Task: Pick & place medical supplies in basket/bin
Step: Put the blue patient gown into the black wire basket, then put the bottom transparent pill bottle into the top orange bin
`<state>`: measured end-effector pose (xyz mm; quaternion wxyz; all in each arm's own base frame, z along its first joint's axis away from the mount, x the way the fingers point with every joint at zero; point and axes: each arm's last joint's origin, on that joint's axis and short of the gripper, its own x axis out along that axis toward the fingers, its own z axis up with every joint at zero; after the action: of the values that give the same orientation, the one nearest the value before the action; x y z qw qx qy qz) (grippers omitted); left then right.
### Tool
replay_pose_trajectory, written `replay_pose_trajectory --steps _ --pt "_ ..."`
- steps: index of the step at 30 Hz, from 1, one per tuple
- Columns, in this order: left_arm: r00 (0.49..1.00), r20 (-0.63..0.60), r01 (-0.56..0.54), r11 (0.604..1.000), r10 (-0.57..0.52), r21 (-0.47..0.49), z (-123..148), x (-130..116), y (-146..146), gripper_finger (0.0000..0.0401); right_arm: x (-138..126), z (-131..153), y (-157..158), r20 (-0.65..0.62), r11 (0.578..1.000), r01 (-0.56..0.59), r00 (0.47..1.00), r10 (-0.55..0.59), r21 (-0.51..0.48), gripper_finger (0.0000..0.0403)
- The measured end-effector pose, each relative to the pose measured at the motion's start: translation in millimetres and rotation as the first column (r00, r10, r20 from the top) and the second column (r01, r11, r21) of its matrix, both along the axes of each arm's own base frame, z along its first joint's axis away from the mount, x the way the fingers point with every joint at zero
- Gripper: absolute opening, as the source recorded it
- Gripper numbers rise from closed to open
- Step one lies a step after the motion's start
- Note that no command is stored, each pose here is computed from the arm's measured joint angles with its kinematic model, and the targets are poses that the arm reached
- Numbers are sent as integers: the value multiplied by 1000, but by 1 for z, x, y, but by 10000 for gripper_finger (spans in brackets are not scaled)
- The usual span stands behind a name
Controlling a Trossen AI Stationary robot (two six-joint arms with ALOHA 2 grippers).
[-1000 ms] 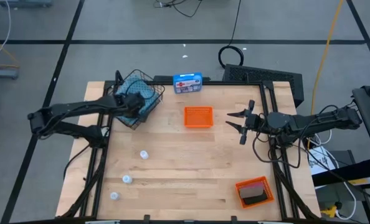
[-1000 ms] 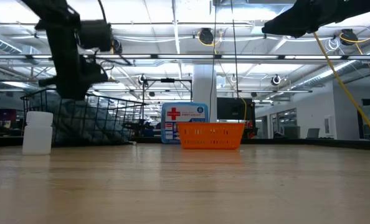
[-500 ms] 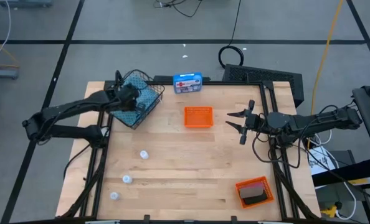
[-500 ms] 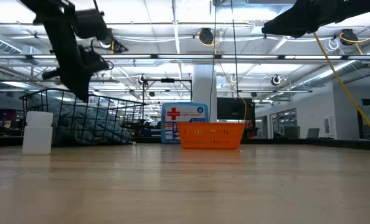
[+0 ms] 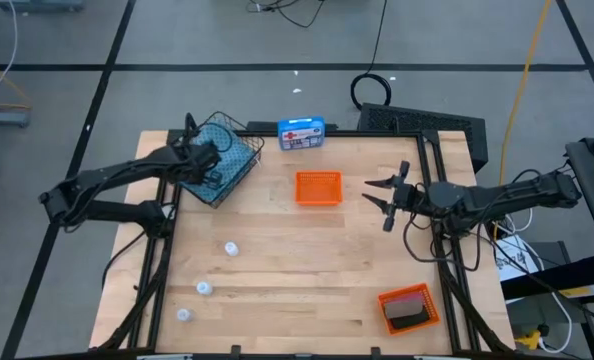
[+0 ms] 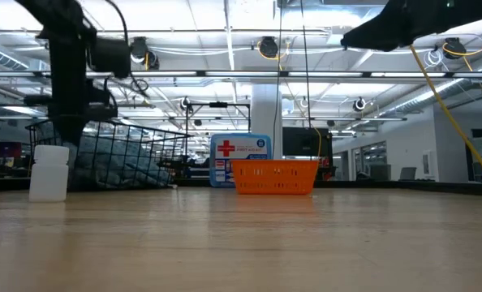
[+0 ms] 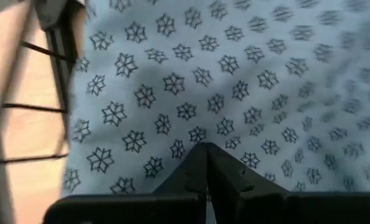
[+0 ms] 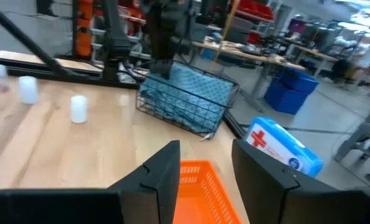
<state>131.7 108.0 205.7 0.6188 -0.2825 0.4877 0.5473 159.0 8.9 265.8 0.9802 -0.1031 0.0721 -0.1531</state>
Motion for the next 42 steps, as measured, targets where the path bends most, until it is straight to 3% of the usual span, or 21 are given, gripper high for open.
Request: replay_pose_trajectory --steps 5,9,13,21,24,29,32,37,42 --pt "999 37 23 1000 -23 -7 -31 2 8 9 0 -7 -2 38 995 91 995 -90 -32 134" --pt "998 51 38 999 -37 -19 -34 2 11 12 0 -8 -3 49 995 94 994 -93 -30 134" --pt "995 79 54 998 -55 8 -17 4 13 4 0 -8 -2 51 995 93 995 -91 -28 134" --pt "960 223 137 978 -171 160 53 7 6 7 0 -8 -2 54 995 93 994 -91 -26 134" --pt "913 297 239 956 -280 168 77 5 -8 4 0 -8 -2 53 995 92 994 -91 -27 134" --pt "803 376 347 876 -462 336 115 -1 -46 3 0 -8 -2 53 995 92 994 -91 -28 134" --pt "739 404 389 831 -539 397 124 -10 -70 4 0 -8 -2 53 995 92 994 -91 -28 134" --pt "666 470 469 815 -580 341 116 -20 -103 3 0 -8 -2 53 995 92 995 -90 -28 134" --pt "609 542 531 805 -580 265 92 -12 -136 3 0 -8 -2 53 995 92 995 -90 -28 134"
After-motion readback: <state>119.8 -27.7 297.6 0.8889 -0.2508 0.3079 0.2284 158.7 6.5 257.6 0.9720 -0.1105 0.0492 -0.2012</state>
